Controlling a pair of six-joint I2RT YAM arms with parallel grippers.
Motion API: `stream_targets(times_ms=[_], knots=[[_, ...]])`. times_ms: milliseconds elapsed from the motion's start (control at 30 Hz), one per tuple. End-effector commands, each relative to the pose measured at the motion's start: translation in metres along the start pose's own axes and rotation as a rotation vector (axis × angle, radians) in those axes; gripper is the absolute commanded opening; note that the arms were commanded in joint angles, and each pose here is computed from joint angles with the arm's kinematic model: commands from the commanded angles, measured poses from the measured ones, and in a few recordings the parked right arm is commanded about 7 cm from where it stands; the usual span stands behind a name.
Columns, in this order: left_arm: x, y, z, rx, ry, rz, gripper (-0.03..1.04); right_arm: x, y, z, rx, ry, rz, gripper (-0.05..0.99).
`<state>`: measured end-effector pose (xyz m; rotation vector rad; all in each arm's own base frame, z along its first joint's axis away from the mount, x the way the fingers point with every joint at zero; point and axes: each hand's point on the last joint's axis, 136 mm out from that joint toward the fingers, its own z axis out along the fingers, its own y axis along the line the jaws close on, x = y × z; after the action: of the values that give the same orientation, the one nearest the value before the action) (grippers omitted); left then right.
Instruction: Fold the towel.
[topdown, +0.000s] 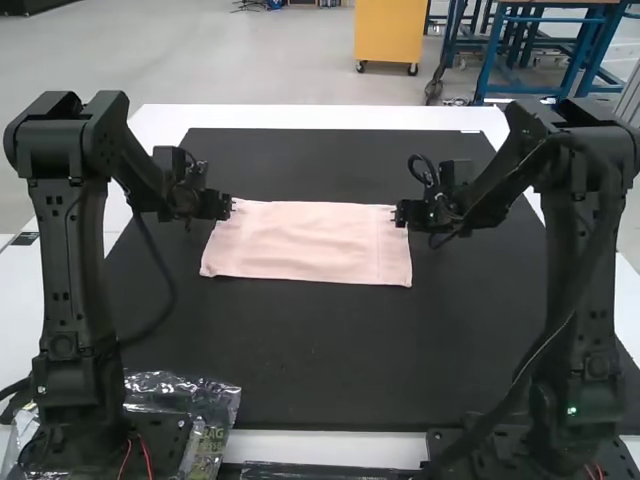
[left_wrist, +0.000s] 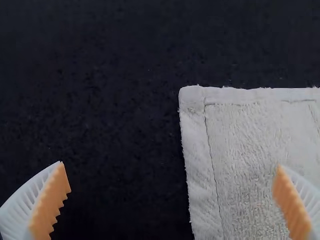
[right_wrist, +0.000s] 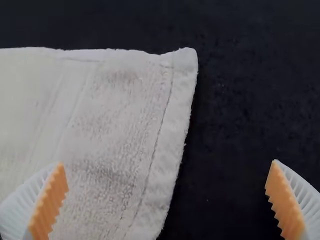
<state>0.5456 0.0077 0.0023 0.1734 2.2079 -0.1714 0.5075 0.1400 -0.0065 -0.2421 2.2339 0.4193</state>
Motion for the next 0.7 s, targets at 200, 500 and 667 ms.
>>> stream_targets(times_ms=[200,500,667], knots=[[0.012,-0.013,0.005,0.030,0.057,0.042,0.95,0.002,0.020,0.012,-0.031,0.013,-0.054,0.91],[0.025,-0.015,0.009,0.022,0.083,0.050,0.92,0.011,0.010,0.016,0.013,0.035,-0.085,0.91],[0.036,-0.018,0.012,0.028,0.098,0.082,0.80,0.022,0.012,0.018,-0.008,0.065,-0.094,0.38]])
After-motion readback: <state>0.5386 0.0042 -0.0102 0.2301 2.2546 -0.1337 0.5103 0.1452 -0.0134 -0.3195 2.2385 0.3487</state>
